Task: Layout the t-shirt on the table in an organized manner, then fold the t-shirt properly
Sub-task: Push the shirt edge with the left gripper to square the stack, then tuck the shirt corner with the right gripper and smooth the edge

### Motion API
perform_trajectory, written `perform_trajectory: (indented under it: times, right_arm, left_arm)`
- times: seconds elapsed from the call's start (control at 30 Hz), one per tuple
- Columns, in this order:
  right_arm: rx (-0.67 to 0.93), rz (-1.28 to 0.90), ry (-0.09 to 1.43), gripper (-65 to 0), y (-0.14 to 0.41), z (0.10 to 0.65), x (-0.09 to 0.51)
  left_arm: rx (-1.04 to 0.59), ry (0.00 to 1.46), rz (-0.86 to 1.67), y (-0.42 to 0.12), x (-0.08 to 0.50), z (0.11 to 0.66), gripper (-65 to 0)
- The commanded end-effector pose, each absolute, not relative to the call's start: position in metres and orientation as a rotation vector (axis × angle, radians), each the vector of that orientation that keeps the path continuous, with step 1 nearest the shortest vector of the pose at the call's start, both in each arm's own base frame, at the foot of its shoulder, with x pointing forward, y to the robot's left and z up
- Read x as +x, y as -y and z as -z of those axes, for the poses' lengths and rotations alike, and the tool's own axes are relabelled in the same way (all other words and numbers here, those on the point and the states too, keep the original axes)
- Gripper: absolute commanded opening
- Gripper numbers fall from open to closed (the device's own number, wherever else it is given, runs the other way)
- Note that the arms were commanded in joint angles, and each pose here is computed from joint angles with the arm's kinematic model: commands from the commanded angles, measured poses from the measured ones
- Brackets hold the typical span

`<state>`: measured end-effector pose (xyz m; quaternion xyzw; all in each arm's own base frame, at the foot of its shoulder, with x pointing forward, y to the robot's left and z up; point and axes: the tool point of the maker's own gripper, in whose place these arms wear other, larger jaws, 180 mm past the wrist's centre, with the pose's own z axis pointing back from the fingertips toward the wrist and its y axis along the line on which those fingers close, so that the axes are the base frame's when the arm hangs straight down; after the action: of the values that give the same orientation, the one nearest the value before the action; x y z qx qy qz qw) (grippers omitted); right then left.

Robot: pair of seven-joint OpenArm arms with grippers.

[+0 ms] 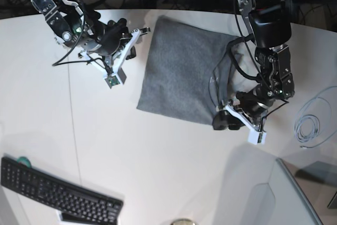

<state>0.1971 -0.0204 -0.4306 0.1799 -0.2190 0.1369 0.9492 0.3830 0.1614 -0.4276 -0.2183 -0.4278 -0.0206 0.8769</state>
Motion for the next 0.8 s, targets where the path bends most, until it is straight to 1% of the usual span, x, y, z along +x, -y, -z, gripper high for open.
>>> perform_trajectory:
  times: [0.0, 0.07, 0.1, 0.17, 0.2, 0.27, 0.4, 0.5, 0.67, 0.77]
  right_arm:
    - [0.380, -0.286, 0.483, -65.0, 0.018, 0.422, 0.205]
    - [0.380, -0.286, 0.481, -65.0, 0.018, 0.422, 0.204]
    - [0.380, -0.286, 0.481, -65.0, 0.018, 0.422, 0.204]
    - [0.380, -0.285, 0.480, -65.0, 0.018, 0.423, 0.204]
    - [0.380, -0.285, 0.480, -65.0, 0.018, 0.423, 0.204]
    - [0.380, -0.285, 0.478, -65.0, 0.018, 0.423, 0.203]
    - [0.380, -0.285, 0.478, -65.0, 0.018, 0.423, 0.203]
    - [0.379, -0.285, 0.479, -65.0, 0.018, 0.423, 0.203]
    - [0.379, -0.287, 0.482, -65.0, 0.018, 0.422, 0.205]
    - [0.379, -0.287, 0.482, -65.0, 0.018, 0.422, 0.205]
  left_arm:
    - [-0.460, 0.972, 0.050, -0.165, 0.402, 0.404, -19.4]
    - [-0.454, 0.986, 0.045, -0.170, 0.405, 0.399, -6.3]
    - [-0.449, 0.990, 0.048, -0.171, 0.406, 0.397, -0.7]
    - [-0.442, 1.043, 0.051, -0.176, 0.409, 0.380, 0.0]
    - [-0.431, 1.065, 0.034, -0.187, 0.403, 0.374, 0.0]
    - [-0.422, 1.065, 0.031, -0.197, 0.385, 0.369, 0.0]
    - [-0.421, 0.994, 0.039, -0.200, 0.330, 0.387, 0.0]
    - [-0.421, 0.947, 0.017, -0.201, 0.302, 0.406, 0.0]
    - [-0.455, 0.891, 0.003, -0.190, 0.286, 0.428, 0.0]
    - [-0.478, 0.869, 0.018, -0.180, 0.290, 0.435, 0.0]
